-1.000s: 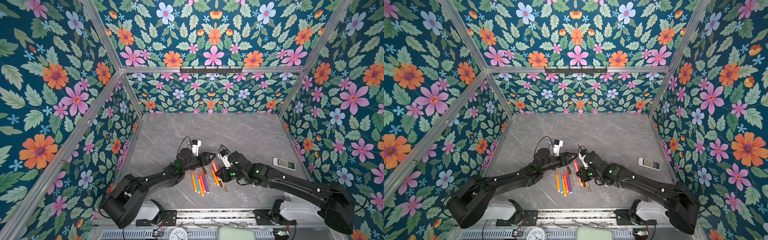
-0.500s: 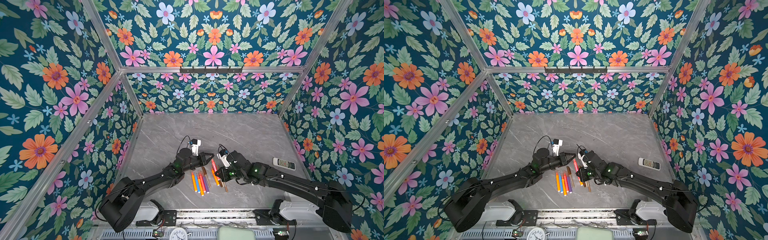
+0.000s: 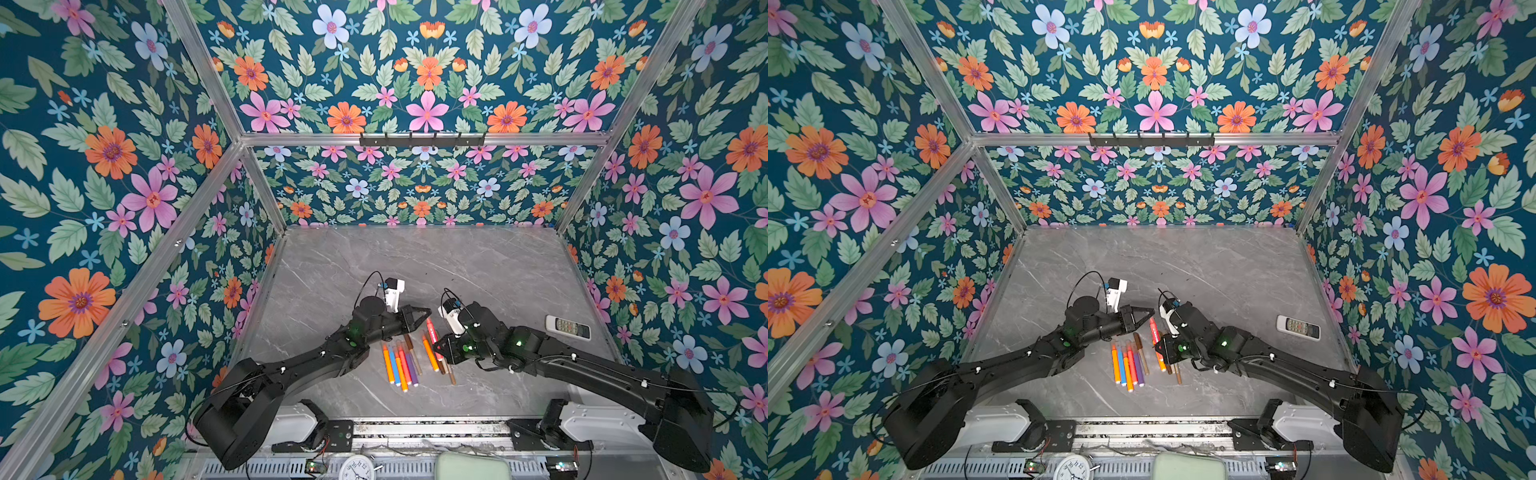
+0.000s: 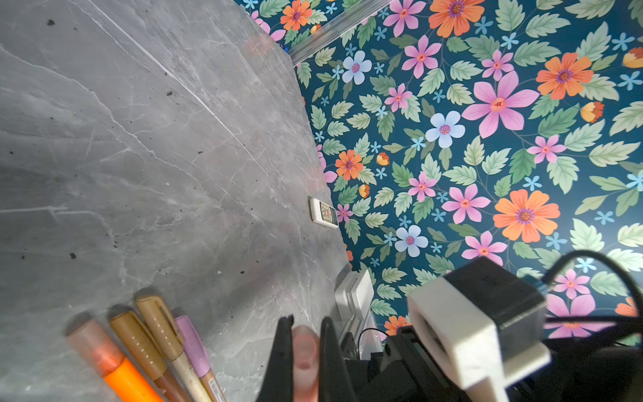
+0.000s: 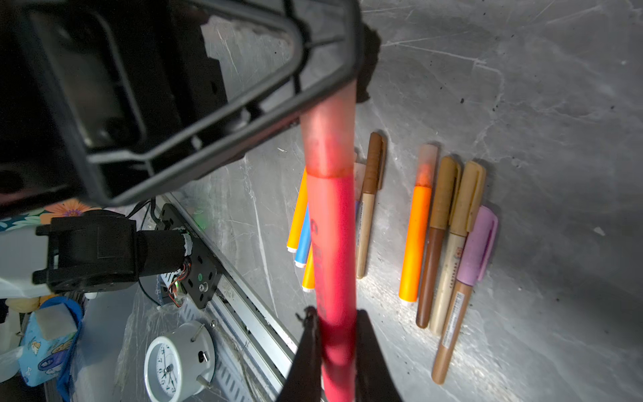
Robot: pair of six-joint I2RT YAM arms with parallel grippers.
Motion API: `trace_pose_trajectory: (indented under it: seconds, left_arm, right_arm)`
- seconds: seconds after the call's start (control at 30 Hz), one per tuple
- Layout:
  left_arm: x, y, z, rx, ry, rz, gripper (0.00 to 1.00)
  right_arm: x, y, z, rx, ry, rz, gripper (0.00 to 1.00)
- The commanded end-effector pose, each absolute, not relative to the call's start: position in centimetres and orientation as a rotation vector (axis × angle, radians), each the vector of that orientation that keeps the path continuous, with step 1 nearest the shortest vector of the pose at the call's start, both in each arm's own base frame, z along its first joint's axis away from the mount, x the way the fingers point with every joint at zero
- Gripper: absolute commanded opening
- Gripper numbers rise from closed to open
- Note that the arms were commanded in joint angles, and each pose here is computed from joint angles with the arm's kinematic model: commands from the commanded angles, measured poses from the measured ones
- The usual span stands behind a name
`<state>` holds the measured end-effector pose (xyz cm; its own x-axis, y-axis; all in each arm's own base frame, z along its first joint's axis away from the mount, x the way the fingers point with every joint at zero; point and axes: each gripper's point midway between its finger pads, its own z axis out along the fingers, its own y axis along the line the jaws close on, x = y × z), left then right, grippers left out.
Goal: Remove pen caps from pens
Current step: Open the pen cap on the pen.
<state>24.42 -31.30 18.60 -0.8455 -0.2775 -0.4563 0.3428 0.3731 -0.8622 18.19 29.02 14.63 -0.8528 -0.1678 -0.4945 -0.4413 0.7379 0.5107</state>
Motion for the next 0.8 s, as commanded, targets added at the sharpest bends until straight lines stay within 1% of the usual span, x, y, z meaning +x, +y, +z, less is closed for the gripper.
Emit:
trace_pose_trajectory:
  seconds: [0.0, 0.03, 0.07, 0.13, 0.17, 0.23, 0.43, 0.47, 0.53, 0.57, 0.6, 0.63, 0.67, 0.77]
  left_arm:
    - [23.8, -31.9, 19.0, 0.121, 2.091, -1.532, 0.00]
    - [23.7, -32.0, 19.0, 0.127, 2.092, -1.537, 0.00]
    - [23.6, -32.0, 18.9, 0.126, 2.095, -1.536, 0.00]
    - [23.7, -31.7, 18.7, 0.115, 2.103, -1.520, 0.00]
    - [23.6, -31.6, 18.6, 0.111, 2.112, -1.509, 0.00]
    - [23.8, -31.5, 18.6, 0.107, 2.110, -1.498, 0.00]
    - [23.9, -32.0, 19.5, 0.107, 2.095, -1.542, 0.00]
    - [23.9, -32.1, 19.6, 0.106, 2.090, -1.550, 0.00]
    - [23.9, -32.2, 19.8, 0.104, 2.083, -1.560, 0.00]
    - [23.9, -32.2, 19.8, 0.104, 2.081, -1.568, 0.00]
    - [23.9, -32.3, 19.8, 0.101, 2.077, -1.574, 0.00]
    - [23.9, -32.3, 19.8, 0.100, 2.076, -1.578, 0.00]
    - [23.9, -32.2, 19.7, 0.097, 2.076, -1.576, 0.00]
    - [23.9, -32.1, 19.4, 0.097, 2.086, -1.561, 0.00]
  right_arm:
    - [18.6, 29.1, 14.8, -0.440, 2.513, 0.879, 0.02]
    - [18.7, 29.1, 14.7, -0.434, 2.515, 0.876, 0.02]
    - [18.8, 29.1, 14.6, -0.430, 2.515, 0.878, 0.05]
    - [18.8, 29.3, 14.6, -0.427, 2.512, 0.885, 0.24]
    - [18.8, 29.3, 14.6, -0.427, 2.510, 0.888, 0.30]
    - [18.8, 29.2, 14.6, -0.424, 2.510, 0.886, 0.34]
    - [18.6, 29.5, 13.6, -0.413, 2.516, 0.921, 0.34]
    - [18.6, 29.6, 13.5, -0.421, 2.516, 0.922, 0.36]
    - [18.6, 29.9, 13.3, -0.441, 2.516, 0.922, 0.34]
    - [18.7, 30.1, 13.3, -0.448, 2.515, 0.925, 0.28]
    - [18.7, 30.2, 13.3, -0.454, 2.512, 0.929, 0.15]
    - [18.7, 30.3, 13.3, -0.457, 2.508, 0.929, 0.06]
    - [18.9, 30.2, 13.4, -0.452, 2.503, 0.924, 0.00]
    - [19.0, 30.0, 13.8, -0.452, 2.488, 0.914, 0.00]
